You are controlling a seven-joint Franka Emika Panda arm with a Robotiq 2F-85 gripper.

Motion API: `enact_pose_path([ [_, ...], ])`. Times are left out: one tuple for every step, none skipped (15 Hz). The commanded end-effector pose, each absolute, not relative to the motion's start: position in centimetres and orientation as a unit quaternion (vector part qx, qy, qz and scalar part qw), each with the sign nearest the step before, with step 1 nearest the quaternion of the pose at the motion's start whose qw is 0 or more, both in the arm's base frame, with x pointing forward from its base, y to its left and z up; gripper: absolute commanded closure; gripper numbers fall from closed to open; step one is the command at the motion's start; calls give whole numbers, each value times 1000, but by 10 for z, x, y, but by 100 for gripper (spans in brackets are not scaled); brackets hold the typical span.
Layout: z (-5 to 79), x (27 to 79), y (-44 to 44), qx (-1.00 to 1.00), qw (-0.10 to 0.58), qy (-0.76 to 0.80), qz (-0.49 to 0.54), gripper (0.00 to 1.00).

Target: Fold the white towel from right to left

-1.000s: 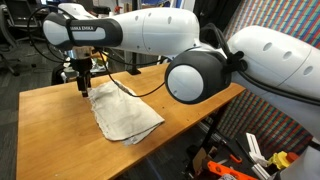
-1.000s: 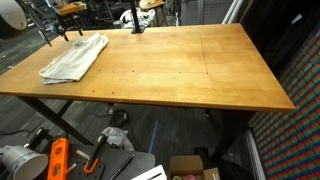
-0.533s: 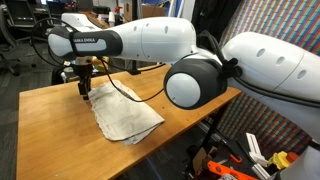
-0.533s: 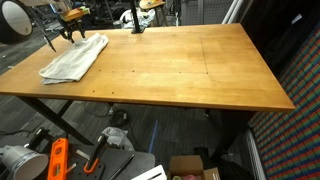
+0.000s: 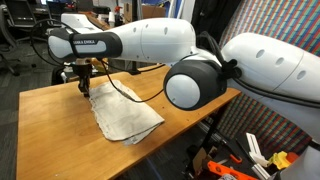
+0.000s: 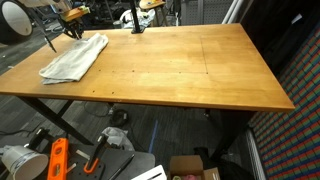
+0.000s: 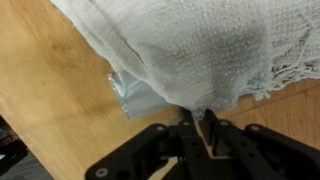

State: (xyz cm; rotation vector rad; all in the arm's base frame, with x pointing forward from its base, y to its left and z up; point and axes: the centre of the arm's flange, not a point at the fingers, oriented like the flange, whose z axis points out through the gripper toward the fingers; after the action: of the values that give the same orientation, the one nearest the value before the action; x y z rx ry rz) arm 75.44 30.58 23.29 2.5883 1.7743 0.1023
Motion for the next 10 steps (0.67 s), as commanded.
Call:
enact_pose_path([
  [238,714,303,820,20,569,50,91],
  [240,714,306,819,19,570,52,87],
  [242,715,310,820,18,570,58,86],
  [243,717,313,820,18,569,62,85],
  [245,720,315,821,17,567,64,84],
  [248,721,315,821,15,568,56,60],
  [251,720,314,822,14,566,57,59],
  [258,719,311,823,11,565,54,53],
  [264,718,308,826,7,562,56,45],
  [274,716,302,828,9,559,52,38],
])
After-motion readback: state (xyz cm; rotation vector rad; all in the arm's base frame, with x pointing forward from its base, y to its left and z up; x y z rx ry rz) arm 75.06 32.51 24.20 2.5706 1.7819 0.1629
